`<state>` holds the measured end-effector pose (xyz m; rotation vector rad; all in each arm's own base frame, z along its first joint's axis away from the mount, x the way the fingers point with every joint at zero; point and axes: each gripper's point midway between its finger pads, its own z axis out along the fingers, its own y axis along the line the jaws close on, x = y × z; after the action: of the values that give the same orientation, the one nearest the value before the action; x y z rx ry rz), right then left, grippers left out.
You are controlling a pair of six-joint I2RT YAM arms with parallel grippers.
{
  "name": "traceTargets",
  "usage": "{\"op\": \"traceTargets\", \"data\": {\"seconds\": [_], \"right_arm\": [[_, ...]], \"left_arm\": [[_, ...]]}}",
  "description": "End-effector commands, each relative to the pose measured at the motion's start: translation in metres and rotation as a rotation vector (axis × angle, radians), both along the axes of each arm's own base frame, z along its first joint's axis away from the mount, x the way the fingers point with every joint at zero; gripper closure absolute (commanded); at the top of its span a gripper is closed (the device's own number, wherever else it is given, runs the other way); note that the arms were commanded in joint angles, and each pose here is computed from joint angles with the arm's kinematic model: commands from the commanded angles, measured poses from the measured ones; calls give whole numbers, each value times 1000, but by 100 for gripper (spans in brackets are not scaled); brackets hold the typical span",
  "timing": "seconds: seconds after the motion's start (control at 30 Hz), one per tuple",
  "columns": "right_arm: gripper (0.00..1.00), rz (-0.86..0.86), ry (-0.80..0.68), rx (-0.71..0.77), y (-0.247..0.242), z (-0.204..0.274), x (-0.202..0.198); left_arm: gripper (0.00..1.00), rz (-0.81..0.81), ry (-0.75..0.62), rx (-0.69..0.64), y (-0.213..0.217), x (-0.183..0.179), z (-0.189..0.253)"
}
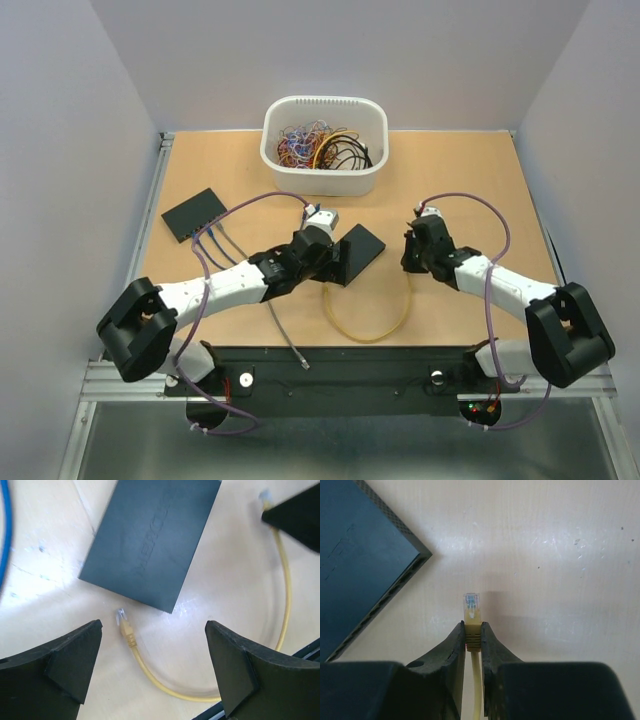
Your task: Insert the plug into the switch port
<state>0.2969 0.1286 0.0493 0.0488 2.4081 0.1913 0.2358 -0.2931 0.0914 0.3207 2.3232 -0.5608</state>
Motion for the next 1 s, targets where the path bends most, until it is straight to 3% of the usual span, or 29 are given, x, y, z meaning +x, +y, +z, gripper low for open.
{"op": "traceTargets", "data": {"seconds": [0.0, 0.23, 0.53, 0.73, 0.97], "right_arm": [[100, 40, 3, 89, 16, 10, -13], [100, 122, 26, 131, 52, 8, -41], [99, 158, 72, 108, 69, -14, -75], [100, 175, 56, 108, 76, -17, -79], [100, 239, 25, 112, 90, -19, -77]], "left_arm": [[2, 73, -143, -26, 13, 26, 56], [1, 111, -193, -213, 26, 58, 88], [3, 171, -254, -229, 32, 96, 97], [5, 114, -244, -278, 13, 103, 81], [9, 76, -155, -245, 0, 105, 29]]}}
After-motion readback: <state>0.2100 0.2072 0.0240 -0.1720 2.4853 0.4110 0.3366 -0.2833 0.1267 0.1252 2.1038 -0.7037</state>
